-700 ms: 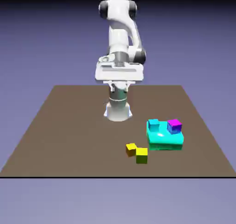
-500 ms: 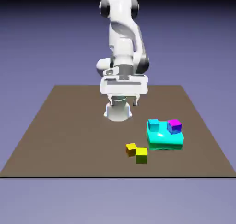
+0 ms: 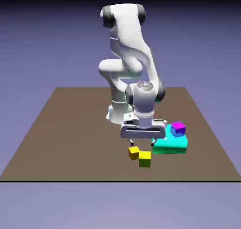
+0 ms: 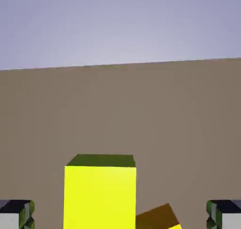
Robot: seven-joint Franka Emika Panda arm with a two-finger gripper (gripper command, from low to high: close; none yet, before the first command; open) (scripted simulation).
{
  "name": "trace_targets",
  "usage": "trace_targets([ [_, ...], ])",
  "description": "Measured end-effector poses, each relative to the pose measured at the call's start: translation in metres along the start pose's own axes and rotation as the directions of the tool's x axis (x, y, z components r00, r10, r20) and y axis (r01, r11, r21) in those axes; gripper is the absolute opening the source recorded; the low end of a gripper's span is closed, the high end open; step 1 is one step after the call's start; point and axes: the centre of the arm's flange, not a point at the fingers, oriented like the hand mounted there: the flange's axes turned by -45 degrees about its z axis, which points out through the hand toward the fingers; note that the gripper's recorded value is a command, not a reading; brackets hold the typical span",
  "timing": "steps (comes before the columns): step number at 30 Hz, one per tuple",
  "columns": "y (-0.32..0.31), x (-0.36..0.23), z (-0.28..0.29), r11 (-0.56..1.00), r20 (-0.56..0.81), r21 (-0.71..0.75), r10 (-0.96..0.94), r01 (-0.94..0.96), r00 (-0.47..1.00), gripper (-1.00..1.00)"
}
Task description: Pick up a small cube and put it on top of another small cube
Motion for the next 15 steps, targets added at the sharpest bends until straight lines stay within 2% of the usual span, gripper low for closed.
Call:
trace_targets([
  [6,0.000,0.002,0.065,1.000,0.000,0.000,0.000,0.000,1.000,0.00],
  [7,0.000,0.002,0.070,1.000,0.000,0.000,0.000,0.000,1.000,-1.00],
  [9,0.000,0.002,0.070,1.000,0.000,0.000,0.000,0.000,1.000,-1.00],
  [15,-0.012,-0.005,-0.008,0.999,-0.001,-0.004,-0.041,0.041,0.999,-1.00],
])
